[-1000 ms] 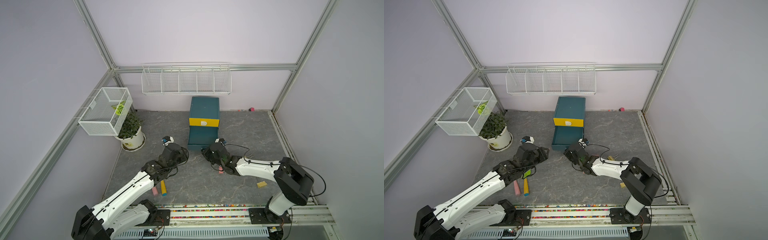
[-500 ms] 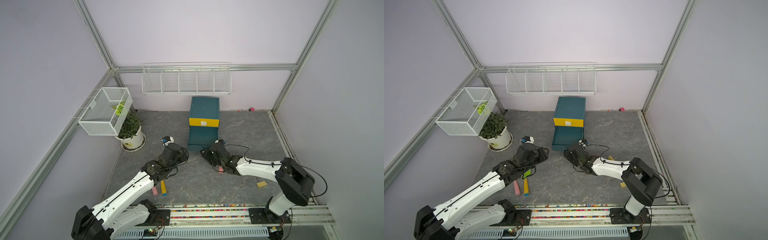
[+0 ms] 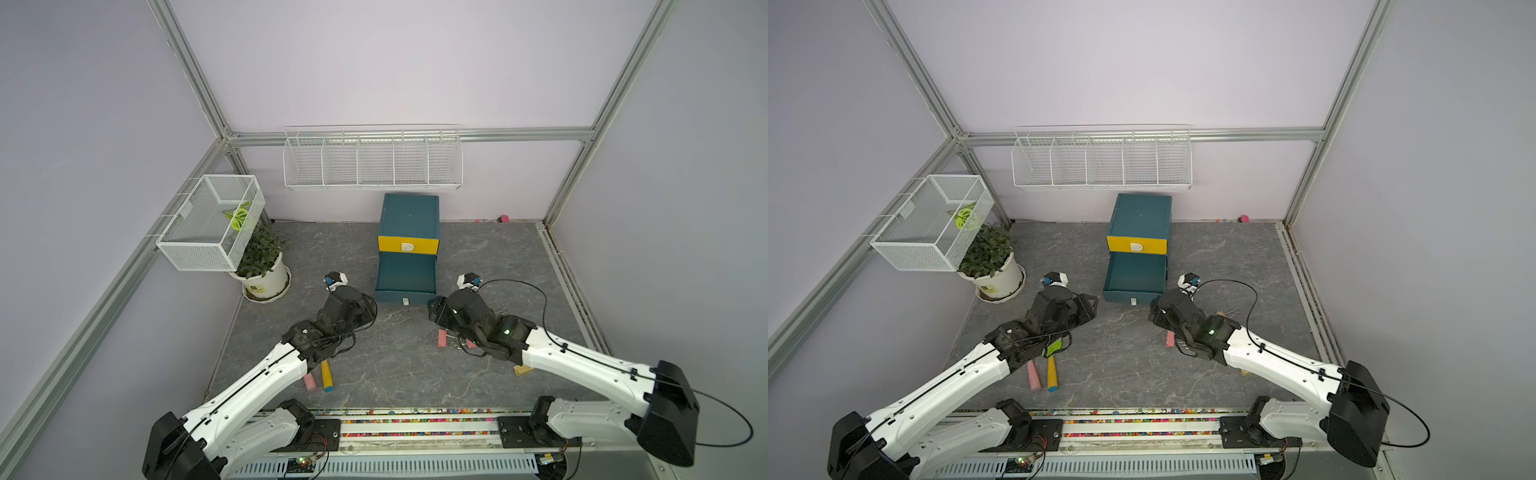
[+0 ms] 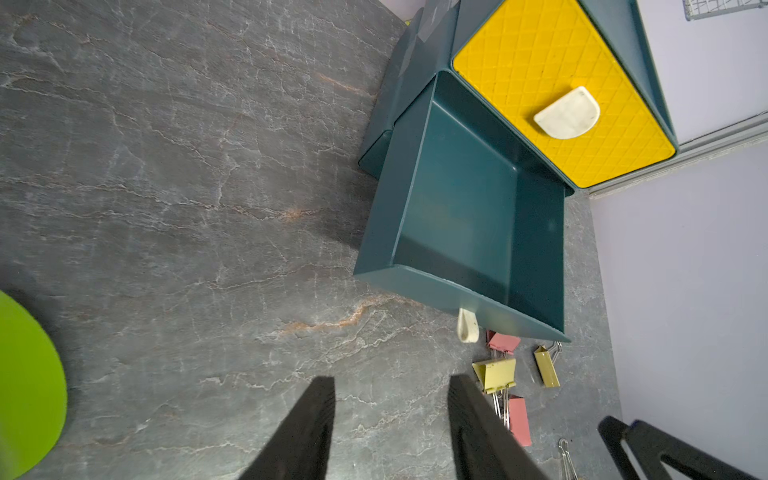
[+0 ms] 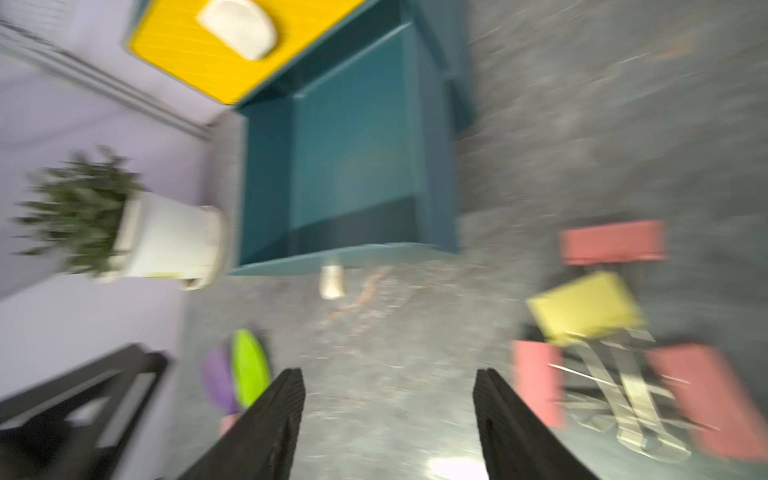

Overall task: Put the binder clips in the drawer according to color
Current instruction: Open the drawer in the storage box, then pick up the binder clip at the center of the board.

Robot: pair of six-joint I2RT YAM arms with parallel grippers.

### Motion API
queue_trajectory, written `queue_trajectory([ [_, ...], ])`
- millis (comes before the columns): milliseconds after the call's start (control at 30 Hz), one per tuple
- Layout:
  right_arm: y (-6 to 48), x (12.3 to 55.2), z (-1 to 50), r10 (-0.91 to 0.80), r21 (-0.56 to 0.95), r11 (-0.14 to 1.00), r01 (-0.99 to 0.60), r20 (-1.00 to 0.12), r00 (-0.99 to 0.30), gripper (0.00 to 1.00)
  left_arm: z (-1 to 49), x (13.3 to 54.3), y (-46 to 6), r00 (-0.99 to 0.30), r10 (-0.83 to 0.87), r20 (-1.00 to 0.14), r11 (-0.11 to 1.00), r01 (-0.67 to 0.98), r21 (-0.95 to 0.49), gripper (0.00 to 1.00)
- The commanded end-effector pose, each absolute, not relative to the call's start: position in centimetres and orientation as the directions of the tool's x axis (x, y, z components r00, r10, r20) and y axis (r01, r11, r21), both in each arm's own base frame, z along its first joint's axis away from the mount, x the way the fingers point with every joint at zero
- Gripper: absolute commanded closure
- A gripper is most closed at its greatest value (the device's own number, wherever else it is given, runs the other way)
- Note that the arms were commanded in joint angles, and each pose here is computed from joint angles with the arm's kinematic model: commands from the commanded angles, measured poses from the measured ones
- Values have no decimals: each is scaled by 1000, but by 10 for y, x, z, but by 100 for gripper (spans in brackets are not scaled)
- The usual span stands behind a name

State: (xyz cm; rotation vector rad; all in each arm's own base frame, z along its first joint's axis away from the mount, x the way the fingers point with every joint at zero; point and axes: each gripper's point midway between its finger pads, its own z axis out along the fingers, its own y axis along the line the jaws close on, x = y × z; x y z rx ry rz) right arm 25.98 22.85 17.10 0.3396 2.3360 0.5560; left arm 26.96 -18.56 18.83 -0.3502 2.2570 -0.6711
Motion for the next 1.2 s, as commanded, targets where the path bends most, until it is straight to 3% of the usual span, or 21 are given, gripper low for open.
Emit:
queue_trajectory([
  [0,140,231,154,244,111,968,225,-626,-741,29,208,270,-189,-676,-433,-596,814,-10,-580,50],
  [133,80,204,145,333,1,918,396,-544,-770,29,212,271,-192,-675,-432,-599,807,6,-590,50],
  [333,32,171,116,524,-23,823,567,-356,-774,28,223,272,-197,-666,-434,-607,791,41,-610,50],
  [467,23,162,107,601,-3,774,634,-314,-735,25,228,273,-199,-658,-439,-612,782,55,-621,50],
  [633,27,140,56,771,28,636,772,-74,-632,23,235,272,-200,-651,-438,-620,773,80,-629,50],
  [933,28,153,34,789,72,614,786,-71,-610,21,233,273,-206,-660,-433,-614,763,93,-639,49],
  [1167,35,176,26,768,111,640,760,-76,-635,26,236,273,-206,-659,-440,-610,759,91,-645,49],
])
